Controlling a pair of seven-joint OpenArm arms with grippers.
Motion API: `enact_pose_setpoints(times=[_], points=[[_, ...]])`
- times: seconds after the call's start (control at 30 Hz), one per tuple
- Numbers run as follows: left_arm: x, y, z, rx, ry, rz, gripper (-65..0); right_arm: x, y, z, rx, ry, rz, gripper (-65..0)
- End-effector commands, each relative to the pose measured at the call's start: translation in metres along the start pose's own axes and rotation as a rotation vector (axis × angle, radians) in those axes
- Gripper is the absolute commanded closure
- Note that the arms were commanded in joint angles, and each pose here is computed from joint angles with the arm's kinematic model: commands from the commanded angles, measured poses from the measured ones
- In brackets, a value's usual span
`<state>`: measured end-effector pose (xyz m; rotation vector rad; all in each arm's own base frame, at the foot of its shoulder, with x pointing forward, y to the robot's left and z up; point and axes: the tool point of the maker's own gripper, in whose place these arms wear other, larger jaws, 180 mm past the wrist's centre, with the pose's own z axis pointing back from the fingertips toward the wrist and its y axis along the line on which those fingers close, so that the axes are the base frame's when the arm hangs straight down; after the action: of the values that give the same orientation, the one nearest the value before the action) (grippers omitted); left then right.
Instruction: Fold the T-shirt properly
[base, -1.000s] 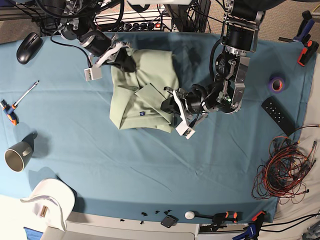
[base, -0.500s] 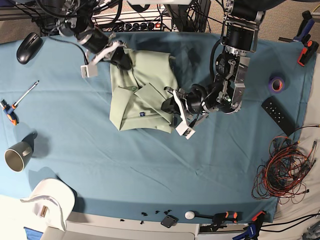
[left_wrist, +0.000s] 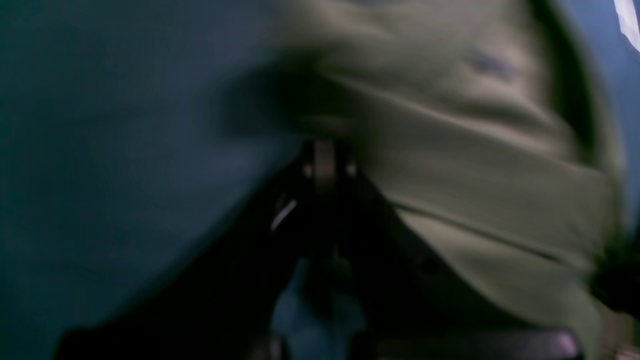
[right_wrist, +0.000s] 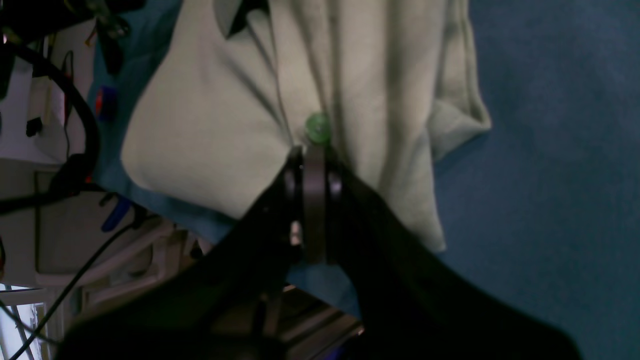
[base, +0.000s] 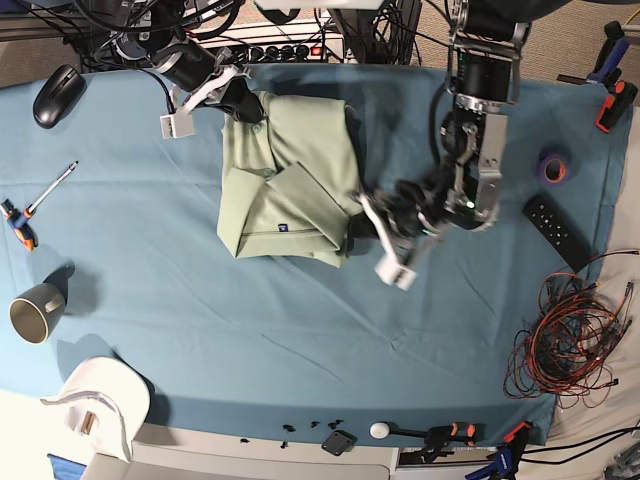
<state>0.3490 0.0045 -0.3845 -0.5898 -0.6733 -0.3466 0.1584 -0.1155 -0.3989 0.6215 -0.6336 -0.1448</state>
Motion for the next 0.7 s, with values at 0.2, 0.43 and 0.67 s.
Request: enact_pose_setpoints(times=[0.2,0.43,0.67], points=[[0.048,0.031,0.023,0.077,-0.101,-0.039,0.0,-0.038,-0.012,0.008,-0.057,0.179,-0.013,0.0],[0.050,0.050,0.034,0.121,-0.096,-0.060,0.0,-0.040,-0.018,0.014,-0.070,0.201,0.004,0.0],[0.050,0.052,0.035,0.126,-0.094,-0.062,0.0,-0.042,-0.003,0.019,0.022,0.207,-0.004,0.0]])
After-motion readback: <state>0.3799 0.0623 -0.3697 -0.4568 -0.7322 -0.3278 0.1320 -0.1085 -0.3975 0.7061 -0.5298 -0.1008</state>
